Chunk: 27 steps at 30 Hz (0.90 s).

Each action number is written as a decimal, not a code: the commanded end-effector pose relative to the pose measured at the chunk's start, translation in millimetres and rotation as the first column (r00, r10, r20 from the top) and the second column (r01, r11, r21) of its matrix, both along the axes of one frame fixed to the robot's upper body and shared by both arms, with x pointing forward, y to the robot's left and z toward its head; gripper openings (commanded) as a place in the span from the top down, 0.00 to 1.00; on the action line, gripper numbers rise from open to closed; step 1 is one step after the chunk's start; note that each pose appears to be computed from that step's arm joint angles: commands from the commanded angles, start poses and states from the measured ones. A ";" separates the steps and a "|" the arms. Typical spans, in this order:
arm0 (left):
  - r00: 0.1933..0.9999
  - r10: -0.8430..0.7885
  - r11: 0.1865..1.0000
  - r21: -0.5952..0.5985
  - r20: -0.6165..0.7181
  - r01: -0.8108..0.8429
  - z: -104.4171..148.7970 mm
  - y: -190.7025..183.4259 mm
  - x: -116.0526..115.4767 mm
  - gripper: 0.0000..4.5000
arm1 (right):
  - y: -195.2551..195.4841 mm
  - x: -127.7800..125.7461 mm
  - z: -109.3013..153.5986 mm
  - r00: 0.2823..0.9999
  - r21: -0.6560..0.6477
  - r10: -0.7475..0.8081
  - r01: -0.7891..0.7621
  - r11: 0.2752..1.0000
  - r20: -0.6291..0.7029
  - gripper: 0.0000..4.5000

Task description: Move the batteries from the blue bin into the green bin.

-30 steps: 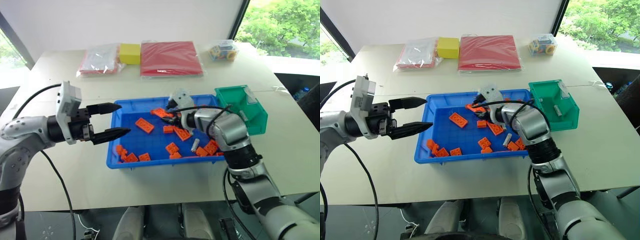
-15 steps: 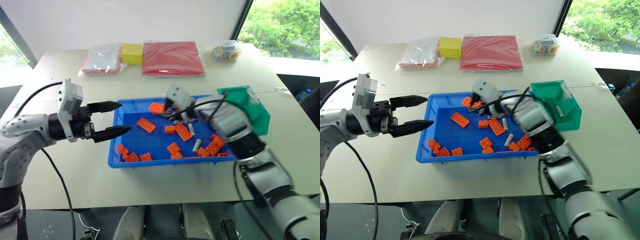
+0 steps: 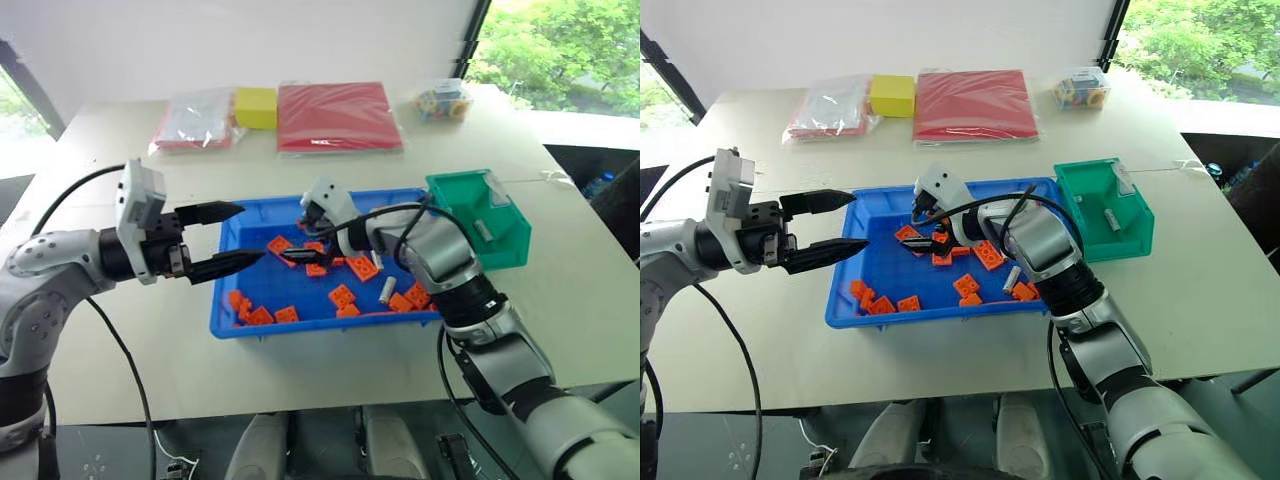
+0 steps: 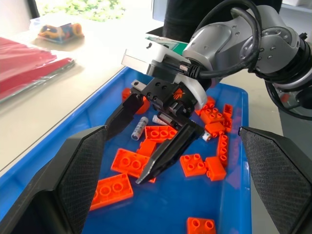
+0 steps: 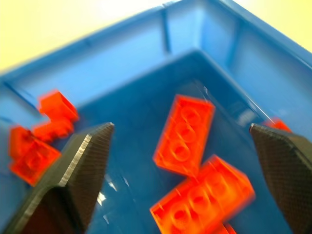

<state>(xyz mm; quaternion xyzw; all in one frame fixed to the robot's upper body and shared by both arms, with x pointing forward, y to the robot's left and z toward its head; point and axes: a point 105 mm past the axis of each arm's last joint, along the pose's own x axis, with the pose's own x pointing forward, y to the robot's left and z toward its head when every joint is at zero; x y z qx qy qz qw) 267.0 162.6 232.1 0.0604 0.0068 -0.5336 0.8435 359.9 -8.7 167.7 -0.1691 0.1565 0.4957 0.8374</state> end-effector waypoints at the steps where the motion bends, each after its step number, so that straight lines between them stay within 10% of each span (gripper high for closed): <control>1: 0.999 0.003 1.000 0.004 0.054 -0.003 12.3 2.3 -0.5 0.00 | -22.8 16.0 27.1 0.991 -0.020 -0.041 0.044 0.999 0.125 0.00; 14: 0.998 -0.014 1.000 0.008 0.058 0.013 14.3 -0.9 -0.3 0.00 | -82.3 53.0 7.0 0.964 -0.396 0.108 -0.003 0.918 0.244 0.00; 27: 0.997 0.013 1.000 -0.004 0.071 -0.013 15.0 2.0 -3.9 0.00 | -74.8 59.6 -12.2 0.956 -0.488 0.184 -0.050 0.871 0.230 0.00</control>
